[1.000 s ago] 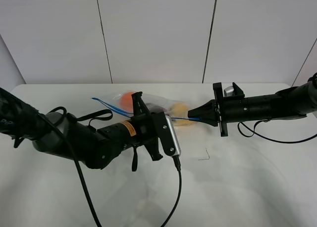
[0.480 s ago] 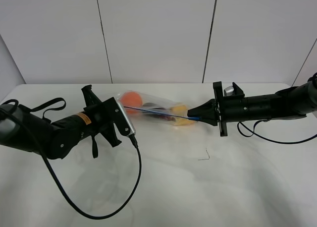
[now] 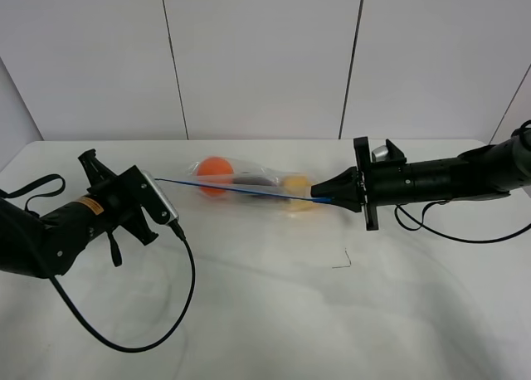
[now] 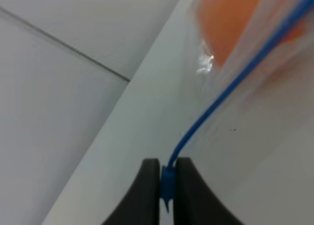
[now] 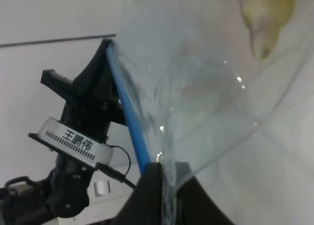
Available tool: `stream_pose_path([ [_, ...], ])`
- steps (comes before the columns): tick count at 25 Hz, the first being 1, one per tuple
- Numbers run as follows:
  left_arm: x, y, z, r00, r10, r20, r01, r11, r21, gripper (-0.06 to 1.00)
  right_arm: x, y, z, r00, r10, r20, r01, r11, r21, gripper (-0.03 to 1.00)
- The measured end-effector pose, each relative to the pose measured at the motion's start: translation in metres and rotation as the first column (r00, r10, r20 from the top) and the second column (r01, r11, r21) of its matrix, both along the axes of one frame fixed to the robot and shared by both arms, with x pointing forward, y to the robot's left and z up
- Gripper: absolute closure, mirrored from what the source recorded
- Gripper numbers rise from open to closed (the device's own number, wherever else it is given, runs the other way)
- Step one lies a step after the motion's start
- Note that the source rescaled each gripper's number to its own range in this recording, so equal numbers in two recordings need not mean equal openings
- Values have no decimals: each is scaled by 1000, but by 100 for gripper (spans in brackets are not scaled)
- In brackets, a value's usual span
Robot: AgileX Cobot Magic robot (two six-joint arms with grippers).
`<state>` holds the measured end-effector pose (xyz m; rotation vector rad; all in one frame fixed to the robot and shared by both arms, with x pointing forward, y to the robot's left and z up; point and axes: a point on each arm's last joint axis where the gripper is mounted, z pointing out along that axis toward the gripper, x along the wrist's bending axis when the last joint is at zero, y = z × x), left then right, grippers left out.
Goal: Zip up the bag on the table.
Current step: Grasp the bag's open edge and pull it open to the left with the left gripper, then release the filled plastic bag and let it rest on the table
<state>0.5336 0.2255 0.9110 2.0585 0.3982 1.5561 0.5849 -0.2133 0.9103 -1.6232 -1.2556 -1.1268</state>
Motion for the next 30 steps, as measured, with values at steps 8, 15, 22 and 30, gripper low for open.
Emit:
stream_pose_path([
  [8, -1, 1, 2, 1000, 2, 23, -1, 1000, -25, 91, 0, 0, 0, 1000, -1, 0, 1, 1000, 2, 97],
  [15, 2, 16, 2, 987, 158, 8, -153, 966, -206, 9, 0, -3, -1, 1000, 4, 0, -4, 1000, -6, 97],
  [22, -1, 31, -10, 947, 320, -16, -311, 902, -299, -5, 0, -3, -1, 1000, 4, -1, -4, 1000, -6, 97],
  [30, -6, 38, -2, 918, 376, -124, -361, 670, -649, -6, 0, -3, -1, 1000, 3, -4, -3, 1000, -7, 97],
])
